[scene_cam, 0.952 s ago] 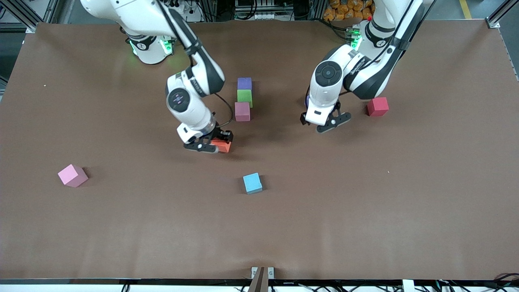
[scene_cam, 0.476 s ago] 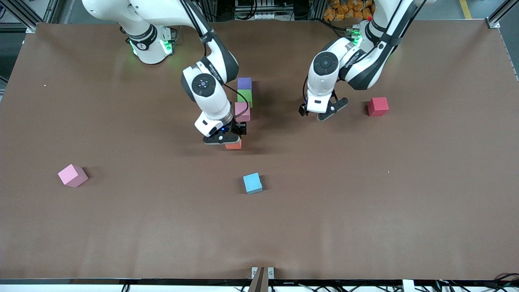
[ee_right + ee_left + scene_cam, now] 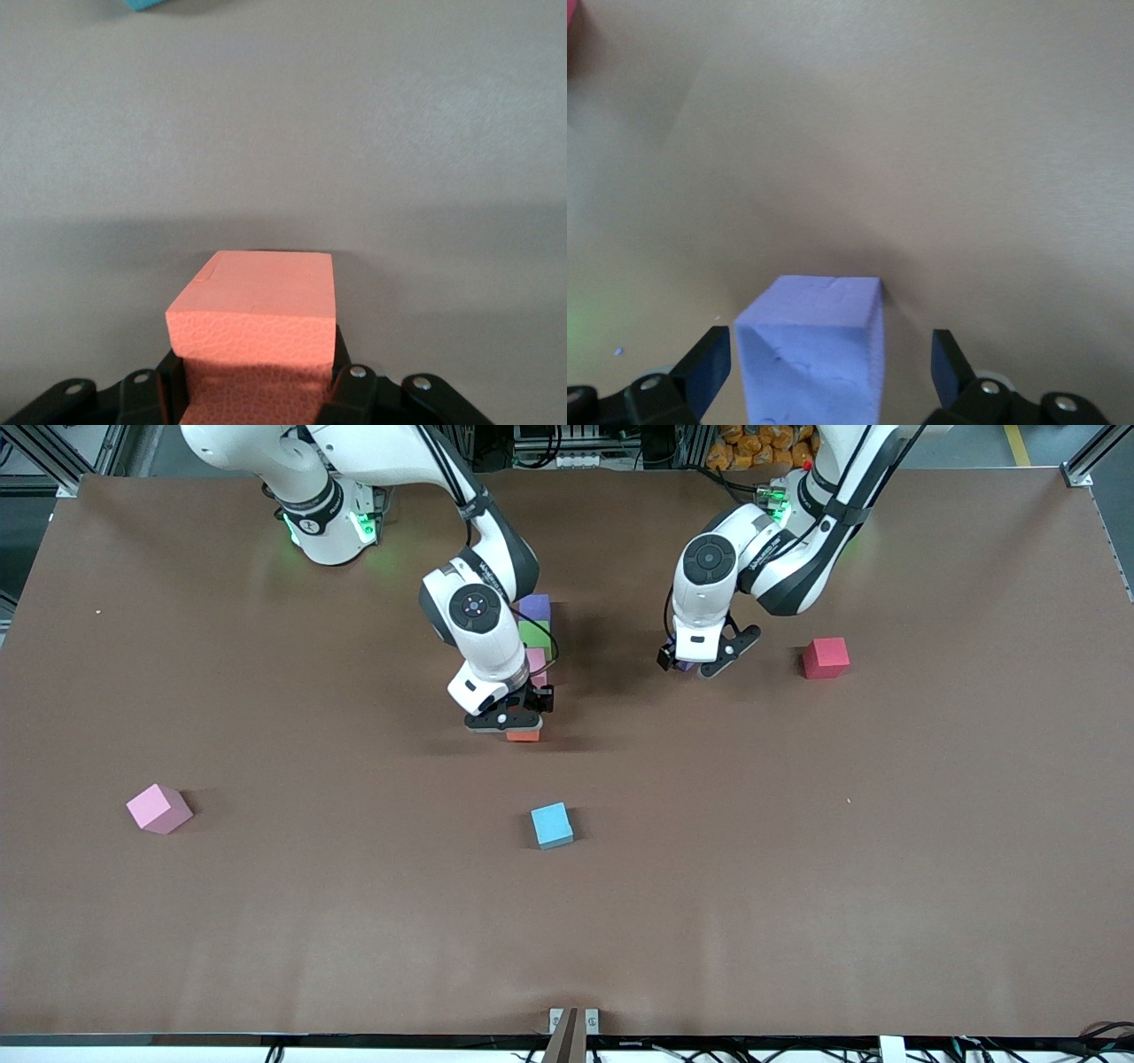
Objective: Arrange blocks into number 1
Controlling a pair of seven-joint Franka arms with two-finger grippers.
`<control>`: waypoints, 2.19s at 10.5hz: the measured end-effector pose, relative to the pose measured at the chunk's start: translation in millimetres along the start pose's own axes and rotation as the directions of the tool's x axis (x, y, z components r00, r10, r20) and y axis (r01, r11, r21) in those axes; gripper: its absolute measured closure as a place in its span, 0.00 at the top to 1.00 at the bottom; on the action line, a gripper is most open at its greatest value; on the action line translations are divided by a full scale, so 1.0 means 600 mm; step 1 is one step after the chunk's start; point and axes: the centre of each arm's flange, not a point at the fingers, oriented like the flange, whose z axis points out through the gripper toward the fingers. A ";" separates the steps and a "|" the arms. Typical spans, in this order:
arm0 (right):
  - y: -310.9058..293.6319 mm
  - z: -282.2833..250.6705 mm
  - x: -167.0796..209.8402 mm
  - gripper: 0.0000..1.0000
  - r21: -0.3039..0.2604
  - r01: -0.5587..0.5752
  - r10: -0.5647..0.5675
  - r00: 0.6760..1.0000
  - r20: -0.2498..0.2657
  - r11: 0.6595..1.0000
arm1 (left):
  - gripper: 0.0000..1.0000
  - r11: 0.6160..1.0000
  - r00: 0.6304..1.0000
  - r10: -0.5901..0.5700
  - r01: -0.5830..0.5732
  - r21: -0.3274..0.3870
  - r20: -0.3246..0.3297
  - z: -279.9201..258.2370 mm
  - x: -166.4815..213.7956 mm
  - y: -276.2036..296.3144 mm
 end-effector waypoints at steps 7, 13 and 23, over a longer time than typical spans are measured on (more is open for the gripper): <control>-0.033 0.023 -0.054 0.59 -0.007 0.013 -0.012 0.999 0.044 1.000 | 1.00 1.000 1.000 -0.019 0.019 0.001 -0.005 0.007 -0.007 -0.014; -0.024 0.024 -0.061 0.59 -0.010 -0.010 0.011 0.998 0.055 1.000 | 1.00 1.000 1.000 -0.009 0.009 -0.015 -0.001 0.030 -0.037 -0.028; -0.009 0.001 -0.055 1.00 0.005 -0.032 0.031 0.998 0.054 0.999 | 0.63 0.998 0.999 -0.008 0.011 -0.066 0.042 0.051 -0.041 -0.002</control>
